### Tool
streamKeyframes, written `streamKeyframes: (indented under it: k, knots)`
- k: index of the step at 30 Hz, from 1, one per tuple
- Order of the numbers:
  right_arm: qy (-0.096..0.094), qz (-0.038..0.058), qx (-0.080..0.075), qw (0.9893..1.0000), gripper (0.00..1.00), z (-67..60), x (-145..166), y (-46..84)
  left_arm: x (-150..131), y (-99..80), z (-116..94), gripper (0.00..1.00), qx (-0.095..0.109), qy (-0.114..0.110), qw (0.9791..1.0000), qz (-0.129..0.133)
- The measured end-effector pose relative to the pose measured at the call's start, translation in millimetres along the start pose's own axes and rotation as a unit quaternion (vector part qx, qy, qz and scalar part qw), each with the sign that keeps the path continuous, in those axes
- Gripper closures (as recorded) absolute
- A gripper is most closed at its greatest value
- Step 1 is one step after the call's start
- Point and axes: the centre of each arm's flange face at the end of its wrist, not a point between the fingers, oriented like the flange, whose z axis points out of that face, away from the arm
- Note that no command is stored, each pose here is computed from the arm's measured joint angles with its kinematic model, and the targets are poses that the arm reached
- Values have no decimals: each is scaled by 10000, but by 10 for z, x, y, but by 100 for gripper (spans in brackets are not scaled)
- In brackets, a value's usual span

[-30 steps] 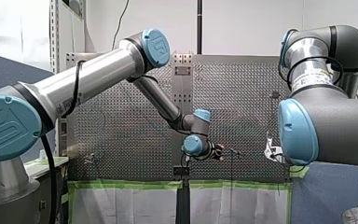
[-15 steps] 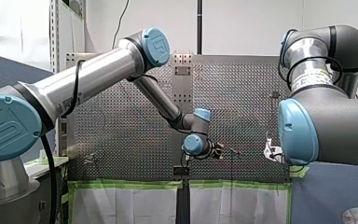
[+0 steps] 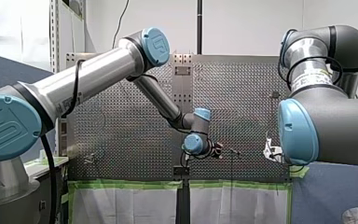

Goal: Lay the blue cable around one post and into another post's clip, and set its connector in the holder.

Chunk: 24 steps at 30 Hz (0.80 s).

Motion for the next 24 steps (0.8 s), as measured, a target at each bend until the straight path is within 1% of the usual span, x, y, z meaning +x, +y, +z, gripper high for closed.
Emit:
streamKeyframes:
  k: [24]
  knots:
    - [2,11,6,10000,100,0,0,-3,-28,-2,-7,0,-1,-2,10000,0]
